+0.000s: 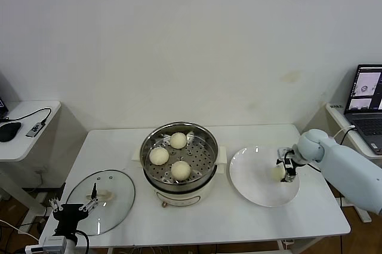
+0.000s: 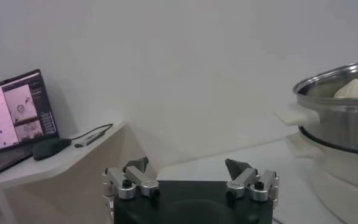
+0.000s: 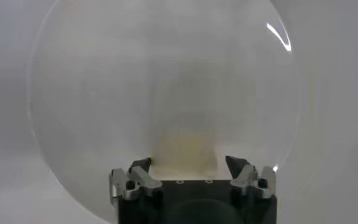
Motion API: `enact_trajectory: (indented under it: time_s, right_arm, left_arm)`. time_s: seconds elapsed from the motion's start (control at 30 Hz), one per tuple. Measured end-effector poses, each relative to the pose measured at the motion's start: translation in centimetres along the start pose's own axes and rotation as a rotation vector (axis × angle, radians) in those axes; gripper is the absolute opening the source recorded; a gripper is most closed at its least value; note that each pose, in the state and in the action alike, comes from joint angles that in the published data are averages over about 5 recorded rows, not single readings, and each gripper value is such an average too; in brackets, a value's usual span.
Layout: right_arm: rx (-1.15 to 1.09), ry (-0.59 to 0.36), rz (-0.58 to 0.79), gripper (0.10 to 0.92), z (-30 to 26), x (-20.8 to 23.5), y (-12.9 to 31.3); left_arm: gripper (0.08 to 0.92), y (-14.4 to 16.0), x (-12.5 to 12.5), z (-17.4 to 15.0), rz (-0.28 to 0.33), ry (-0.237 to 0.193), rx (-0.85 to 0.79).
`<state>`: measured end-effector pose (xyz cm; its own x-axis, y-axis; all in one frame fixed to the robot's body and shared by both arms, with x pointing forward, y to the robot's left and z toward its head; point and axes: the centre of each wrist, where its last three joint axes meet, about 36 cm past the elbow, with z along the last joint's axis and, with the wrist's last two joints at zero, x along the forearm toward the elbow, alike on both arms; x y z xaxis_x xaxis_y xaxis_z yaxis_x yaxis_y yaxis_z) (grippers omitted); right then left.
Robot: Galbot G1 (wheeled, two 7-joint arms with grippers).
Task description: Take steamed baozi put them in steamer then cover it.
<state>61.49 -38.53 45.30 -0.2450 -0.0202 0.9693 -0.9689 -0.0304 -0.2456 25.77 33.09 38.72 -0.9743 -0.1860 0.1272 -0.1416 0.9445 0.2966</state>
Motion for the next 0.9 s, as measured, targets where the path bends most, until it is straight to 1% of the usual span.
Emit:
enact_trajectory:
  time_s: [0.2,0.53,0.7,0.9]
  right_arm:
    - [0.0,0.005,-0.007,0.626,0.1,0.0,0.0]
    - [0.011,0.005,-0.015,0.594,0.3,1.8,-0.6]
    - [0.017,0.001,-0.009,0.58,0.2,4.1,-1.4]
    - [0.045,-0.028,0.036,0.577,-1.8,8.6,-3.9]
  left_arm:
    - [0.823,0.0,0.1,0.0,0.0,0.002,0.001]
    - [0.823,0.2,0.2,-0.4,-0.004,-0.004,0.002]
    - [0.823,0.2,0.1,-0.6,-0.002,-0.011,0.001]
    - [0.823,0.1,-0.2,-1.1,0.009,-0.02,0.003]
